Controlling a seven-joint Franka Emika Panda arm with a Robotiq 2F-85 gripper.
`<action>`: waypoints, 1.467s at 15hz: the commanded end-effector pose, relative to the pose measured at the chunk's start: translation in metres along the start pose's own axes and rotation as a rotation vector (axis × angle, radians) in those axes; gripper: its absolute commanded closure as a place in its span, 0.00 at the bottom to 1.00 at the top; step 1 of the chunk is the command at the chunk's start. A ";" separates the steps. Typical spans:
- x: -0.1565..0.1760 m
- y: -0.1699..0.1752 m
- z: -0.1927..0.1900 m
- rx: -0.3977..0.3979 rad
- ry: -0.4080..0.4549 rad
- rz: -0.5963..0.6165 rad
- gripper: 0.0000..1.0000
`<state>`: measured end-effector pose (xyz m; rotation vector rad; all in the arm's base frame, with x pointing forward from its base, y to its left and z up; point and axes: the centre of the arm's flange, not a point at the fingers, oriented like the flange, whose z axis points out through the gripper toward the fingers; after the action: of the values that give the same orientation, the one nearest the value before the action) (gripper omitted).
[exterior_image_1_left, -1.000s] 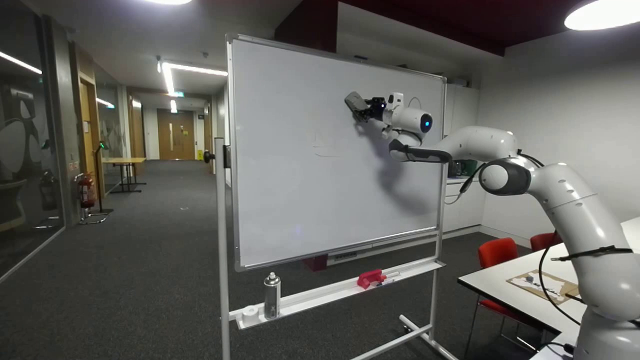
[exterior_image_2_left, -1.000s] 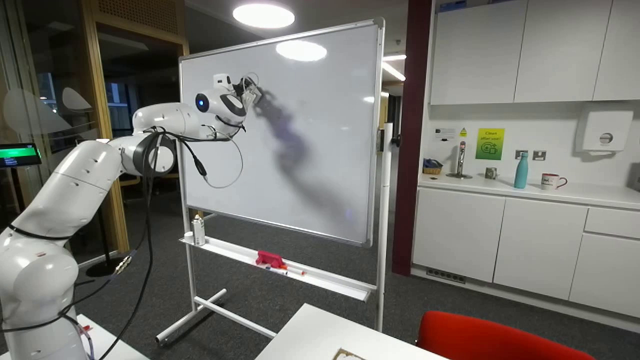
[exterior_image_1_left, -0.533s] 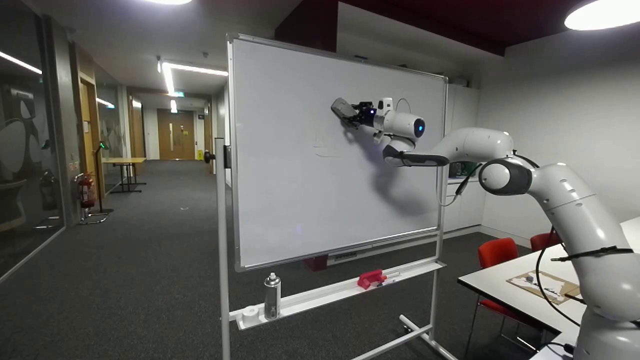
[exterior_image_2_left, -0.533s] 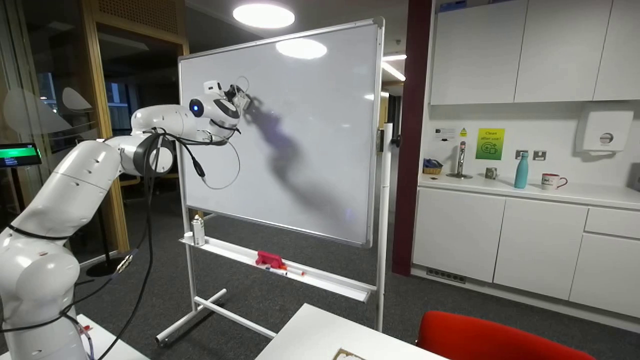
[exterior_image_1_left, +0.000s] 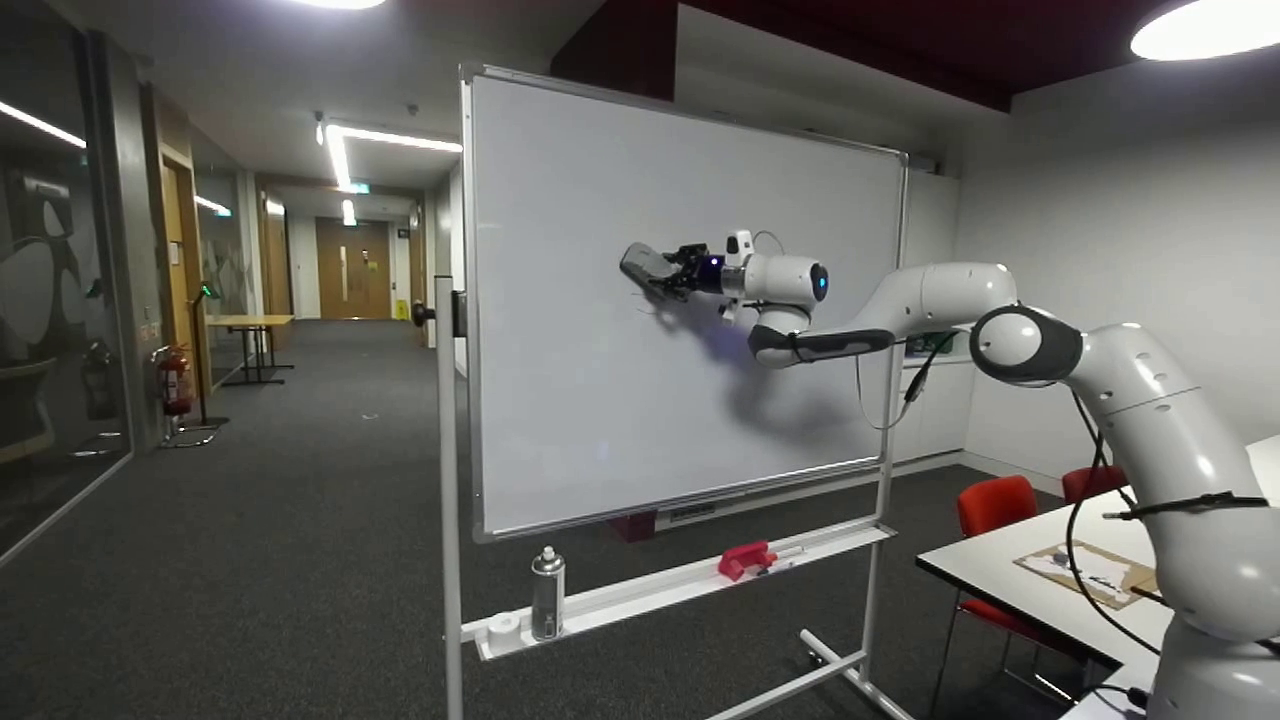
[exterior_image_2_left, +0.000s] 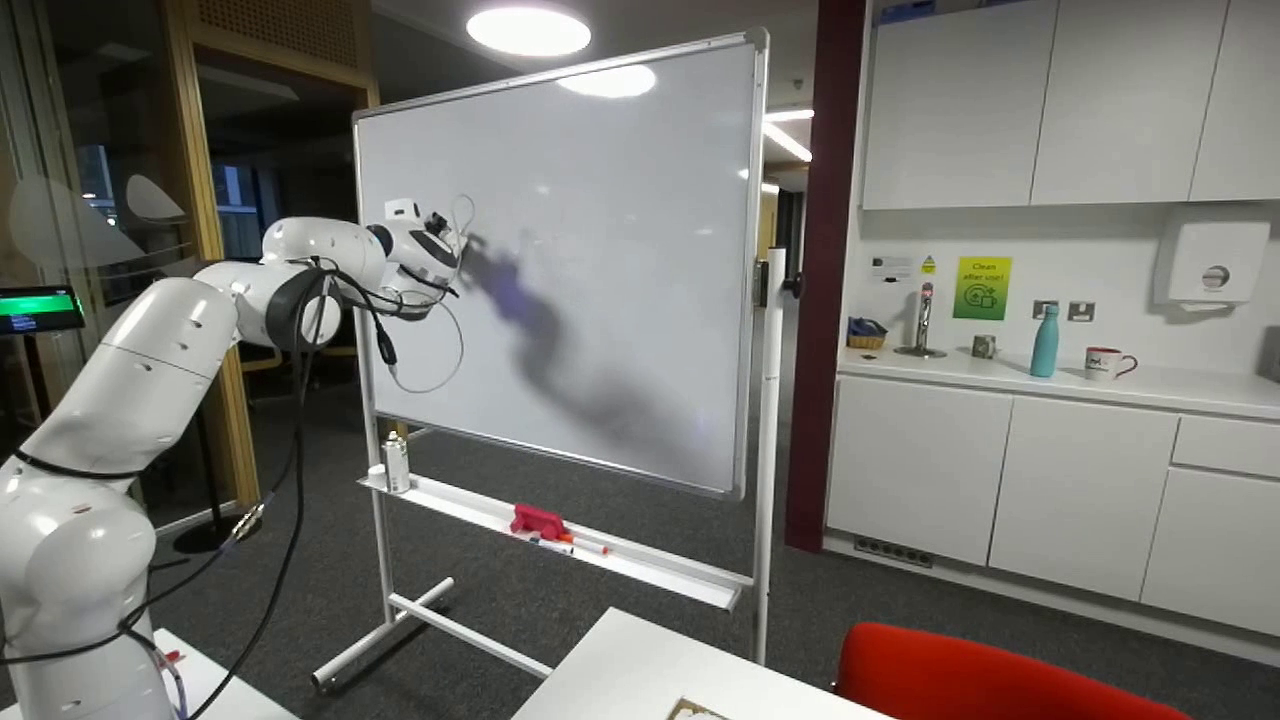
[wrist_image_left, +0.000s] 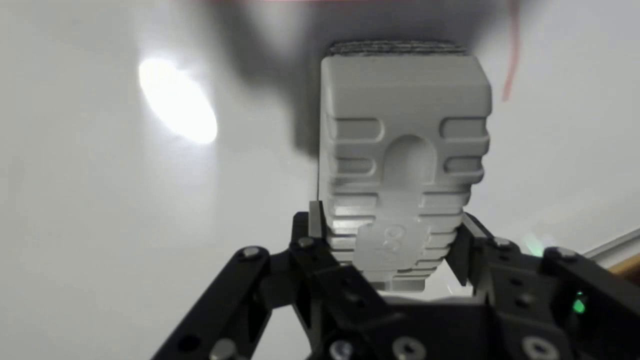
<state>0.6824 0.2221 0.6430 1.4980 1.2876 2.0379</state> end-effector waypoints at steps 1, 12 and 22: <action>-0.027 -0.003 0.019 0.153 -0.087 0.059 0.66; -0.048 -0.021 0.016 0.286 -0.247 0.180 0.66; -0.019 0.028 0.014 0.192 -0.213 0.131 0.66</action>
<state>0.6902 0.2184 0.6215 1.9684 1.4391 1.7511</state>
